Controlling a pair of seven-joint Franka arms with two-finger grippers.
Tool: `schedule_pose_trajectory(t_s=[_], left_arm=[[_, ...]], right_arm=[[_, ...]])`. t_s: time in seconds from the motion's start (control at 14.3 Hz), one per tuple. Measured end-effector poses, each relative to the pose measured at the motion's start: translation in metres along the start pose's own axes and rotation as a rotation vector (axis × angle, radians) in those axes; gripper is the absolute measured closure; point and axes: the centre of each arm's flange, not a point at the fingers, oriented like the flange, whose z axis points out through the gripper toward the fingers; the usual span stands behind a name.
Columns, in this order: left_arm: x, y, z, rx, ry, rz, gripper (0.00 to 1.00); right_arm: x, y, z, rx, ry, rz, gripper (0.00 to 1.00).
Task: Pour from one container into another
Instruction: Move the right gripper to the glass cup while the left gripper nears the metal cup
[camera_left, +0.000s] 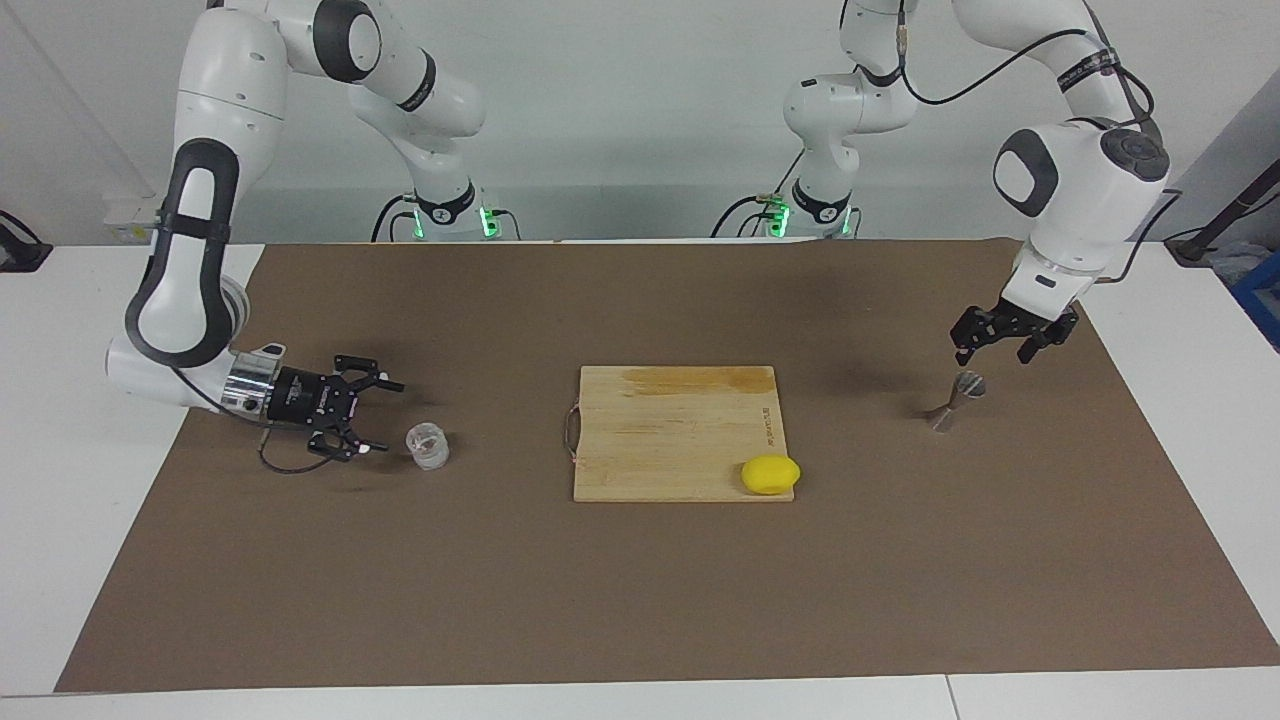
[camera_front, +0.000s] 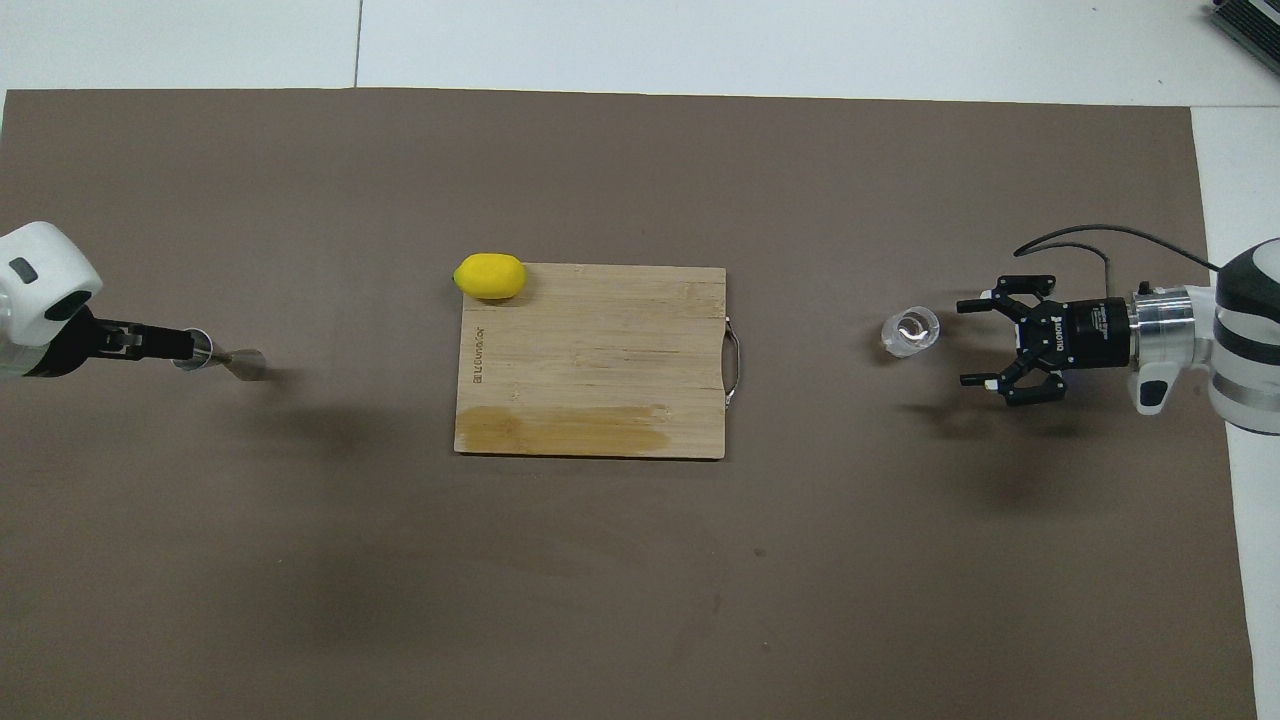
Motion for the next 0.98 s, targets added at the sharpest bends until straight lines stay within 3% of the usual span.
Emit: schedule_pose_trajectory(t_s=[0.35,0.56,0.77,0.98], left_arm=[[-0.013,-0.046,-0.001,-0.138,0.126,0.219,0.0],[-0.022,-0.072,0.018,-0.252,0.222,0.254,0.0],[-0.029,-0.096,0.046,-0.321,0.309,0.304,0.0],[-0.027,-0.112,0.063,-0.393,0.444,0.429,0.0]], right_arm=[[0.011,-0.009,0.018,0.026,-0.005,-0.021,0.0],[0.016,-0.012,0.028,0.032,-0.033,-0.034,0.0],[0.02,-0.013,0.032,0.031,-0.042,-0.054,0.0],[0.024,-0.014,0.035,0.035,-0.053,-0.064,0.0]])
